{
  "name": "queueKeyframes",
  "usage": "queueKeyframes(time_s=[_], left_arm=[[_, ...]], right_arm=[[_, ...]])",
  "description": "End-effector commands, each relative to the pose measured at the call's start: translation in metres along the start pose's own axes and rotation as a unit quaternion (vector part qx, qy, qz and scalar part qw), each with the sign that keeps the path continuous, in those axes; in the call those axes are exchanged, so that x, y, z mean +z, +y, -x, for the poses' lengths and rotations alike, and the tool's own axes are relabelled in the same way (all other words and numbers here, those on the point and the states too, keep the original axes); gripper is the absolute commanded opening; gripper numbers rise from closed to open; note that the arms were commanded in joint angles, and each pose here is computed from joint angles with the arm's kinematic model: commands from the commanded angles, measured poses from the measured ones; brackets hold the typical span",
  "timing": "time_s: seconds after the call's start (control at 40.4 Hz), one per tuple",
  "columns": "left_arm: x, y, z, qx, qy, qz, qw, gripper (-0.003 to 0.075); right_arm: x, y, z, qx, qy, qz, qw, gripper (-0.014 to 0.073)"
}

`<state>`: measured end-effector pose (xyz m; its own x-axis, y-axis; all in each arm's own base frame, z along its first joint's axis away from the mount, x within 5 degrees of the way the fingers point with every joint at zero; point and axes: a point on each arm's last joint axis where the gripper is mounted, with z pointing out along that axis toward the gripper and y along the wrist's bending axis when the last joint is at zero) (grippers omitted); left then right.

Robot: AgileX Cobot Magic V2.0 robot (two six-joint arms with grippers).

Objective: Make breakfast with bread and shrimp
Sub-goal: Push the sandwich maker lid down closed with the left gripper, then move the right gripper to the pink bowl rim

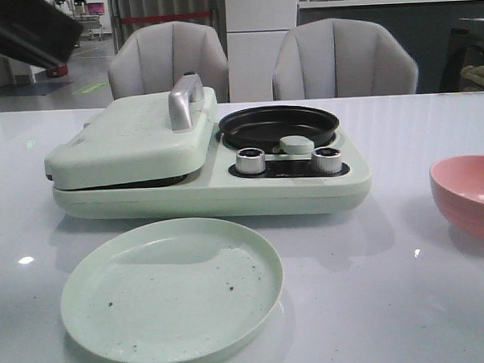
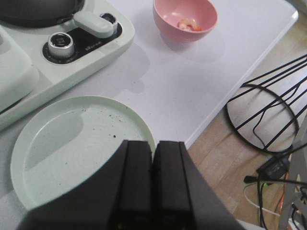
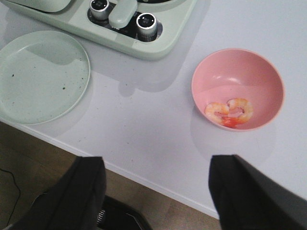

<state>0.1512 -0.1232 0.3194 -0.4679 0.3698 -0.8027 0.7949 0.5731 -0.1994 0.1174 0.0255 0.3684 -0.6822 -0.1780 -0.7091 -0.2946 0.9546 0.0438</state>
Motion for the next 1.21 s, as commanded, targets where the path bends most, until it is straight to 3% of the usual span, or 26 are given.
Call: queueKeyframes(time_s=[0.0, 0.148, 0.297, 0.965, 1.187], left_arm=[[-0.018, -0.004, 0.005, -0.006, -0.046, 0.039, 0.998, 0.0102], [-0.036, 0.002, -0.004, -0.01, -0.039, 0.128, 0.991, 0.0102], [-0.051, 0.002, -0.007, -0.021, -0.049, 0.17, 0.984, 0.0102], [-0.054, 0.001, -0.008, -0.02, -0.049, 0.173, 0.984, 0.0101], [-0.054, 0.001, -0.007, -0.019, -0.054, 0.174, 0.983, 0.0101]], right_arm=[[-0.006, -0.001, 0.009, 0.001, -0.04, -0.006, 0.999, 0.0559], [-0.006, -0.001, 0.009, 0.001, -0.04, -0.006, 0.999, 0.0559], [-0.006, -0.001, 0.009, 0.001, -0.04, -0.006, 0.999, 0.0559], [-0.007, 0.0, 0.018, 0.012, -0.083, 0.001, 0.996, 0.0559], [0.025, -0.019, 0.031, 0.021, -0.015, -0.049, 0.998, 0.0557]])
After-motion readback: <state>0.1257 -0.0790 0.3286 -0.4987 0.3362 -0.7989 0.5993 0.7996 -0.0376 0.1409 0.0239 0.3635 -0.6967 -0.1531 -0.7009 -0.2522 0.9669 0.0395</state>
